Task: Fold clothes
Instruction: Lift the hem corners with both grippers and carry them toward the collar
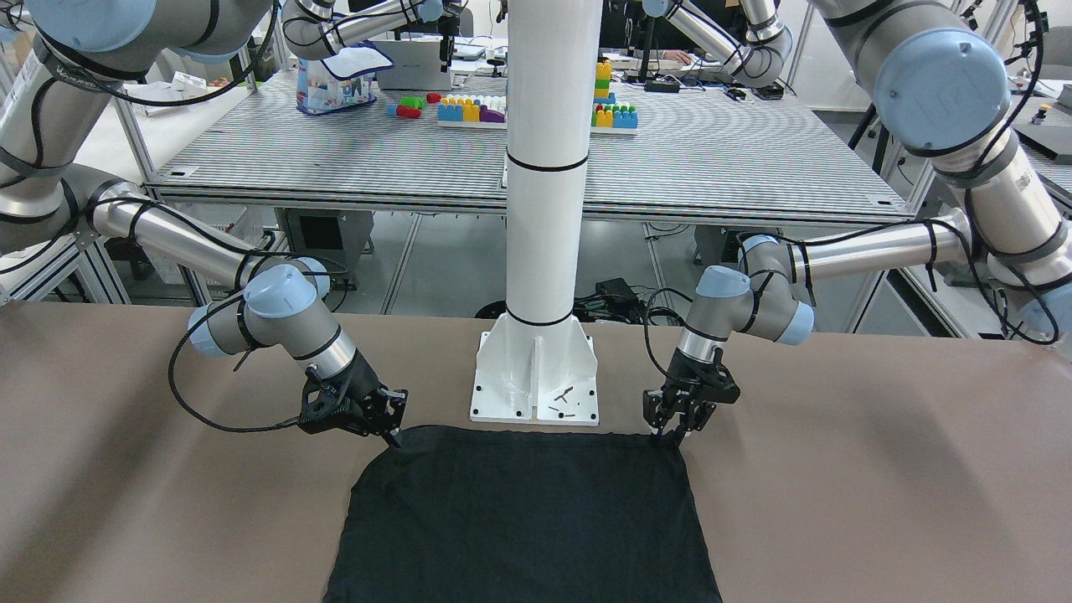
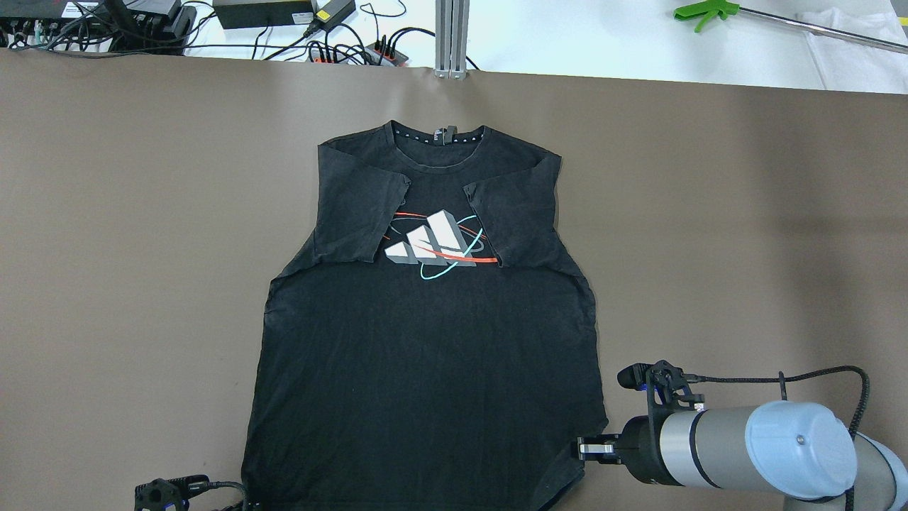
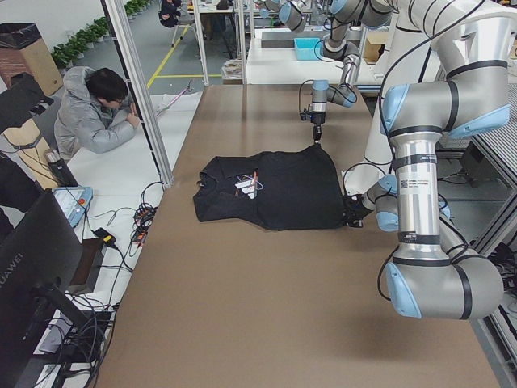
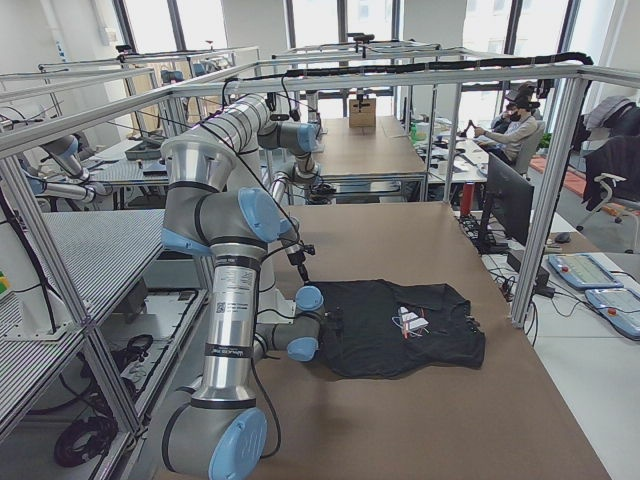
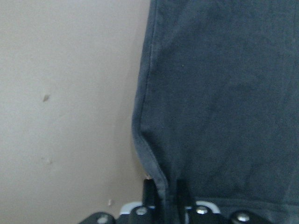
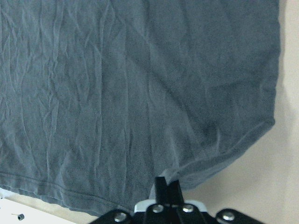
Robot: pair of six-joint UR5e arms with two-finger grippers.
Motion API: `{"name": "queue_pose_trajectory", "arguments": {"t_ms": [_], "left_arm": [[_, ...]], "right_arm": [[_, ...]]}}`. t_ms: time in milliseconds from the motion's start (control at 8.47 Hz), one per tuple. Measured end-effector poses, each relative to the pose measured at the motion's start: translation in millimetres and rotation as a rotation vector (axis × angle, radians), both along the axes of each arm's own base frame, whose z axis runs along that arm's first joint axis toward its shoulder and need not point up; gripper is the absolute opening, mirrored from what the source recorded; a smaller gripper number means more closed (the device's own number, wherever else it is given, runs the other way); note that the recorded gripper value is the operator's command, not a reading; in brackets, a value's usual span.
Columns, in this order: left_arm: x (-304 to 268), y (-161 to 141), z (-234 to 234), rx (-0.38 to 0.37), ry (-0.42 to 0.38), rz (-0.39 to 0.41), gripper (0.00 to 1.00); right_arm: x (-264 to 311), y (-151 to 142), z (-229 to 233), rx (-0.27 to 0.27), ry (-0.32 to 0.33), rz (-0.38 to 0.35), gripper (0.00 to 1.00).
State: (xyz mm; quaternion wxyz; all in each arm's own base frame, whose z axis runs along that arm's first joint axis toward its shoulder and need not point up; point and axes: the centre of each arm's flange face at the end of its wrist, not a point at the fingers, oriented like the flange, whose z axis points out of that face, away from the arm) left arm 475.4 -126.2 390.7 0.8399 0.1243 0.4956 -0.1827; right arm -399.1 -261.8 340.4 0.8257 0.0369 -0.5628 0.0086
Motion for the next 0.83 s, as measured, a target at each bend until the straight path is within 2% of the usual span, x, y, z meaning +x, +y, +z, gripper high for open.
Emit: {"name": "queue_pose_trajectory", "arguments": {"t_ms": [354,590,827], "left_arm": [[-13,-4,-21,-0.004,0.041,-0.003,0.00],[-43,-22,-55,-0.011,0.111,-0.030,0.00],[-81,-39,-88,-0.015,0.179,-0.058,0.00]], "right_arm": [[2,0,-3,0.001,-0.007,-0.001,0.00],[9,2,-15,0.008,-0.031,-0.006,0.00],[23,8,-28,-0.001,-0.078,-0.045,0.00]]}}
